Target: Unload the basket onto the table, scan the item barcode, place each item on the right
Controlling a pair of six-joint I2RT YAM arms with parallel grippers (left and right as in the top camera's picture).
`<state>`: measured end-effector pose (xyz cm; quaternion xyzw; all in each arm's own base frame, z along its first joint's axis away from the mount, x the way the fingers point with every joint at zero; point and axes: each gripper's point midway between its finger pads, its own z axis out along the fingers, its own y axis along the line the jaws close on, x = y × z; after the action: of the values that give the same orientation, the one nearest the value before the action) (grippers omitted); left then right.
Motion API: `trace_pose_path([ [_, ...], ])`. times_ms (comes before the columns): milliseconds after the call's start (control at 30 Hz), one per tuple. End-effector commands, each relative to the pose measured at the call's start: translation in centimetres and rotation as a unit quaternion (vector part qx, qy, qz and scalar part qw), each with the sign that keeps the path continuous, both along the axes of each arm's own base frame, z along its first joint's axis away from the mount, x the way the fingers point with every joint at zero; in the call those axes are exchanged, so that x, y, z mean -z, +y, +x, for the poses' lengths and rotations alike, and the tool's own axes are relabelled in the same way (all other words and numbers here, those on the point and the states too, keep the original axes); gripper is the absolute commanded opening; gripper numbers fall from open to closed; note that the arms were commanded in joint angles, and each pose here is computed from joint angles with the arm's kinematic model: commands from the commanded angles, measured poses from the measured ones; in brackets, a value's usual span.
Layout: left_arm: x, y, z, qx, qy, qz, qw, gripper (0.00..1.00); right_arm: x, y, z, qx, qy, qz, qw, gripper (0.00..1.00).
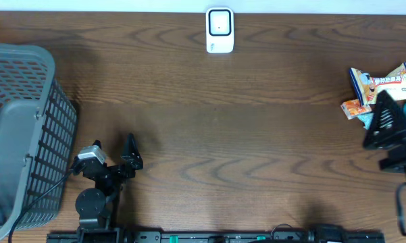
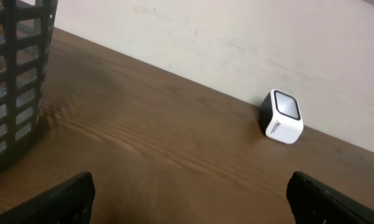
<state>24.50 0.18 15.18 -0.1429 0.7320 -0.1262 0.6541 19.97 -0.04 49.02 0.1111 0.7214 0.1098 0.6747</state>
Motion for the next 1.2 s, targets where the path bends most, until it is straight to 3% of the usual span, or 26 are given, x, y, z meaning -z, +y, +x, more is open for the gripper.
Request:
trace_pose_path([
  [0, 1.5, -0.1, -0.1, 0.003, 0.022, 0.0, 1.0, 0.97, 2.6, 0.9, -0.1, -0.024, -0.024, -0.006, 0.999, 0.99],
  [600, 1.6, -0.1, -0.1, 0.003, 0.022, 0.0, 1.0, 0.97, 12.3, 1.5, 1.5, -0.034, -0.173, -0.01, 0.984, 0.99],
  [1167, 1.5, -0.1, -0.1, 0.003, 0.022, 0.0, 1.0, 0.97, 19.4, 0.8, 2.0, -0.014, -0.226, -0.008, 0.974, 0.99],
])
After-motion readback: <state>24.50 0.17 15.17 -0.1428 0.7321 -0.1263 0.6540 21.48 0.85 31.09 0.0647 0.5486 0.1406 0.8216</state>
